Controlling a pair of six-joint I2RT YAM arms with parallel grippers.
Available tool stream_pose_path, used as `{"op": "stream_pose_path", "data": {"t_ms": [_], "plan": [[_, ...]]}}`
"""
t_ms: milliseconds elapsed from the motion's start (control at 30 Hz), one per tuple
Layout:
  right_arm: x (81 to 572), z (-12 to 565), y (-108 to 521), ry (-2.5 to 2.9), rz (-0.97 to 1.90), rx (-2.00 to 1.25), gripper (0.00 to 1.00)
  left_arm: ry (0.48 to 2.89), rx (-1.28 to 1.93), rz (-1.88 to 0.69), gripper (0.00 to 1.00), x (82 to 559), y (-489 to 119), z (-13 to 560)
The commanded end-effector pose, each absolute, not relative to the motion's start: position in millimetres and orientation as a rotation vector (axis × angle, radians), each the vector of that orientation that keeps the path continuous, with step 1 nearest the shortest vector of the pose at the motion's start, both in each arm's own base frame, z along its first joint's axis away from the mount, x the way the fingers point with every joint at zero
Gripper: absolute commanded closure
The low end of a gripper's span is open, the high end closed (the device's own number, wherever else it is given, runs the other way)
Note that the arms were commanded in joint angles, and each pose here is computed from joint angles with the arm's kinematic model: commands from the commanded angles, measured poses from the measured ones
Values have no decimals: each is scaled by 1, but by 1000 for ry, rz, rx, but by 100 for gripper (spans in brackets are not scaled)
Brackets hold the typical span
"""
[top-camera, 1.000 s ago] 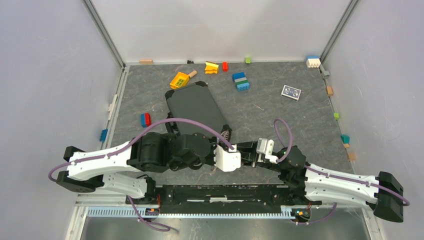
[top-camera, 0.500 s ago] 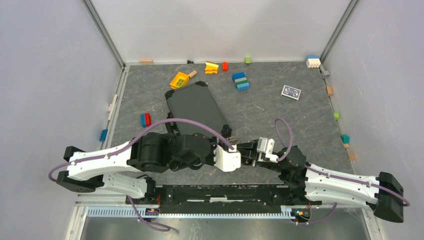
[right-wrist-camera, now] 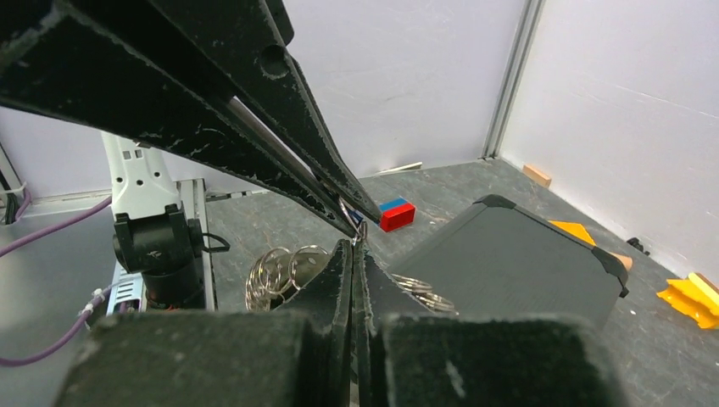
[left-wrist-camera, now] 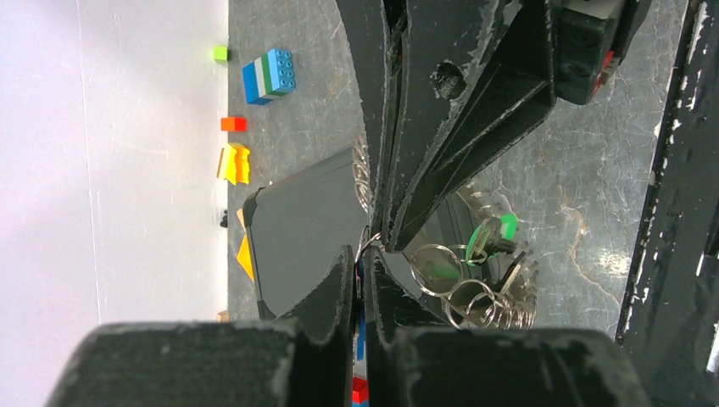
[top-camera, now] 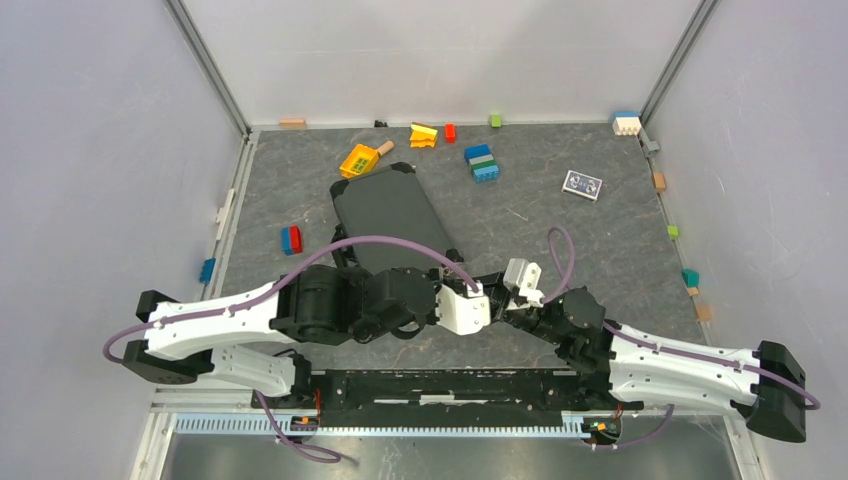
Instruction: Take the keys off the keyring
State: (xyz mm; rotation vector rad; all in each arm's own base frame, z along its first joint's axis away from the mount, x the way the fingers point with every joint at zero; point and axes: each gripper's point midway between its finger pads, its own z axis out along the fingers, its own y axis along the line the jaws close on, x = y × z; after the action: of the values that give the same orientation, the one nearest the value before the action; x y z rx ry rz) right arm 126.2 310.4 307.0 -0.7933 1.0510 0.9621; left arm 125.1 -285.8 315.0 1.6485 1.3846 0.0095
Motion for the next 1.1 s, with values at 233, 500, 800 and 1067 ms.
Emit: {"op": "stream_pose_path", "data": {"t_ms": [233, 500, 800, 1067], "plan": [[153, 324, 289, 1135, 894, -586, 100, 1418, 1459, -145, 98, 122, -302, 348], [162, 325, 277, 1151, 859, -515, 100, 1446, 1437, -207, 98, 117, -308, 346], [169, 327, 261, 1159, 821, -433, 100, 1478, 1420, -236, 98, 114, -309, 341], [172, 330, 249, 1152, 803, -383, 100, 1493, 1409, -242, 98, 114, -307, 338]]}}
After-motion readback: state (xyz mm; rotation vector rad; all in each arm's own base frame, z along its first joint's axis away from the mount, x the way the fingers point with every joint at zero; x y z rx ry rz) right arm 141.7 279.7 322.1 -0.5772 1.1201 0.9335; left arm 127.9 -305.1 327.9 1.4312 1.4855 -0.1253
